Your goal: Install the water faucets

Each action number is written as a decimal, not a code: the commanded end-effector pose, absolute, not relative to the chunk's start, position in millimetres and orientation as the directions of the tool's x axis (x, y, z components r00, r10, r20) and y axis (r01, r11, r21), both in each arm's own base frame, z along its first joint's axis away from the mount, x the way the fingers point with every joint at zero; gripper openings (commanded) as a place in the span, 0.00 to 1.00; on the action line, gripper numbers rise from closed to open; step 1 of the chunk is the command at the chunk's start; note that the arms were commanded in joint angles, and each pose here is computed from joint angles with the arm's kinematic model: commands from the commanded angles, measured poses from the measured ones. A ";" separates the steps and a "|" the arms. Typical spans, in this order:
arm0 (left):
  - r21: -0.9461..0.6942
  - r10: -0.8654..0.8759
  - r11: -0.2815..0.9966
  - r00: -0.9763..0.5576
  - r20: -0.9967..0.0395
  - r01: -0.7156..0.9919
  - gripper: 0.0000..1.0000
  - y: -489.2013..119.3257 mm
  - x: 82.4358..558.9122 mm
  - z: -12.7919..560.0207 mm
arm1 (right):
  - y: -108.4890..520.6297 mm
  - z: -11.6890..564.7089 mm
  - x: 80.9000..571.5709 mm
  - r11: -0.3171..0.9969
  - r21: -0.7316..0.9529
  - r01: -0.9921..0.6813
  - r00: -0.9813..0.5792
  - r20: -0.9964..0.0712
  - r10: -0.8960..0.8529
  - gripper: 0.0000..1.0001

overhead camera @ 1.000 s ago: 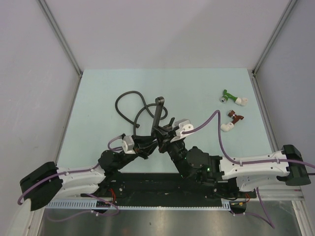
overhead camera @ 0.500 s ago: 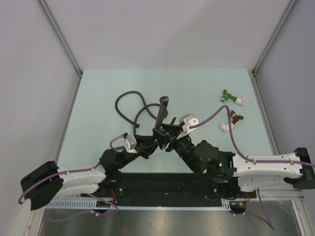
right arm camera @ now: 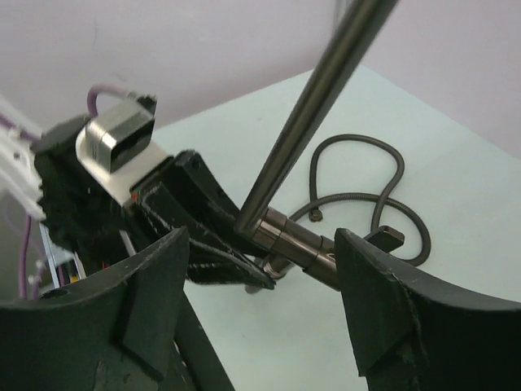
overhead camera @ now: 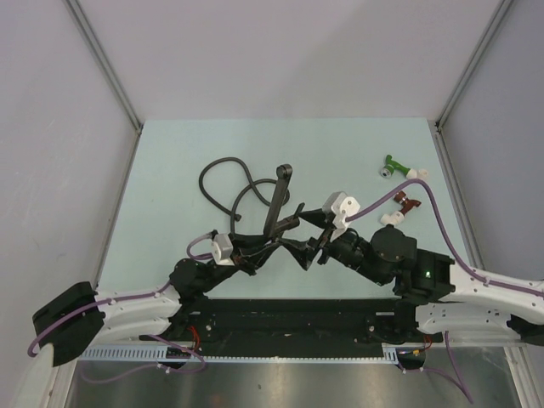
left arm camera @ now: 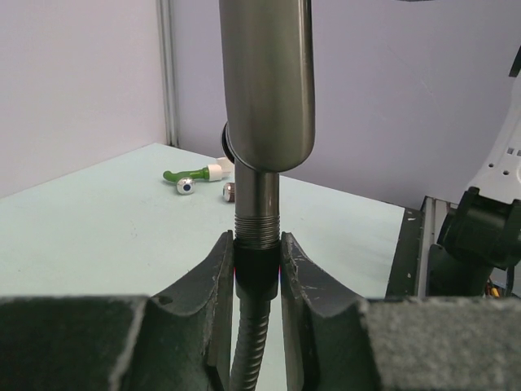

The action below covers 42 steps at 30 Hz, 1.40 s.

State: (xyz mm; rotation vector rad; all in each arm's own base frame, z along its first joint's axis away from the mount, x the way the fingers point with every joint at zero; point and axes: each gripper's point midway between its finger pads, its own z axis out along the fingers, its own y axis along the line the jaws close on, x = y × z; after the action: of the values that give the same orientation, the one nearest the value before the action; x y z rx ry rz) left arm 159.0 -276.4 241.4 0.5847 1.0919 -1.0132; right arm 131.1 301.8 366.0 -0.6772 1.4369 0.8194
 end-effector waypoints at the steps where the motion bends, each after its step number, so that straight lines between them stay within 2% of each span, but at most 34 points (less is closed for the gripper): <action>1: -0.010 -0.627 0.382 0.251 -0.738 0.924 0.00 -252.6 130.4 330.6 | 293.8 366.0 102.6 0.360 -0.123 -0.925 0.098 -0.991 -0.087 0.77; 7: 0.020 -0.637 0.343 0.248 -0.730 0.939 0.00 -252.4 119.6 335.3 | 290.5 354.0 98.0 0.221 -0.228 -0.948 0.176 -0.956 -0.235 0.82; 14: 0.043 -0.649 0.304 0.240 -0.722 0.952 0.00 -251.8 109.8 339.8 | 296.3 351.3 116.3 0.152 -0.287 -0.946 0.223 -0.914 -0.339 0.82; 21: 0.055 -0.649 0.290 0.239 -0.722 0.955 0.00 -251.6 105.9 340.5 | 305.1 346.8 125.4 0.068 -0.263 -0.962 0.217 -0.894 -0.392 0.82; 27: 0.059 -0.646 0.290 0.241 -0.725 0.955 0.00 -252.0 105.7 340.3 | 313.8 339.0 134.3 0.047 -0.239 -0.970 0.200 -0.891 -0.407 0.81; 33: 0.053 -0.644 0.292 0.238 -0.727 0.955 0.00 -252.7 107.0 339.3 | 322.1 327.9 127.7 -0.011 -0.178 -0.984 0.167 -0.896 -0.411 0.76; 36: 0.051 -0.648 0.294 0.238 -0.724 0.955 0.00 -251.7 106.8 340.5 | 325.7 318.1 125.9 -0.031 -0.147 -0.989 0.145 -0.890 -0.432 0.70; 39: 0.053 -0.652 0.292 0.239 -0.720 0.955 0.00 -250.6 105.8 342.0 | 328.3 313.1 125.6 -0.031 -0.121 -0.992 0.122 -0.889 -0.442 0.49; 40: 0.052 -0.648 0.296 0.240 -0.723 0.954 0.00 -251.1 106.8 341.1 | 329.2 312.0 125.3 -0.026 -0.107 -0.994 0.107 -0.890 -0.443 0.32; 42: 0.048 -0.644 0.304 0.242 -0.726 0.952 0.00 -251.2 108.7 340.1 | 330.2 313.5 124.3 -0.020 -0.095 -0.995 0.094 -0.895 -0.436 0.17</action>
State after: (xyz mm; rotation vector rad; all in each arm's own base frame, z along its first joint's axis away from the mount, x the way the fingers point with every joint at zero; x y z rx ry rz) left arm 123.7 -279.4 258.7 0.6909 0.9842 -1.1529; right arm 135.3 325.9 302.7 -1.5845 1.4595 0.8036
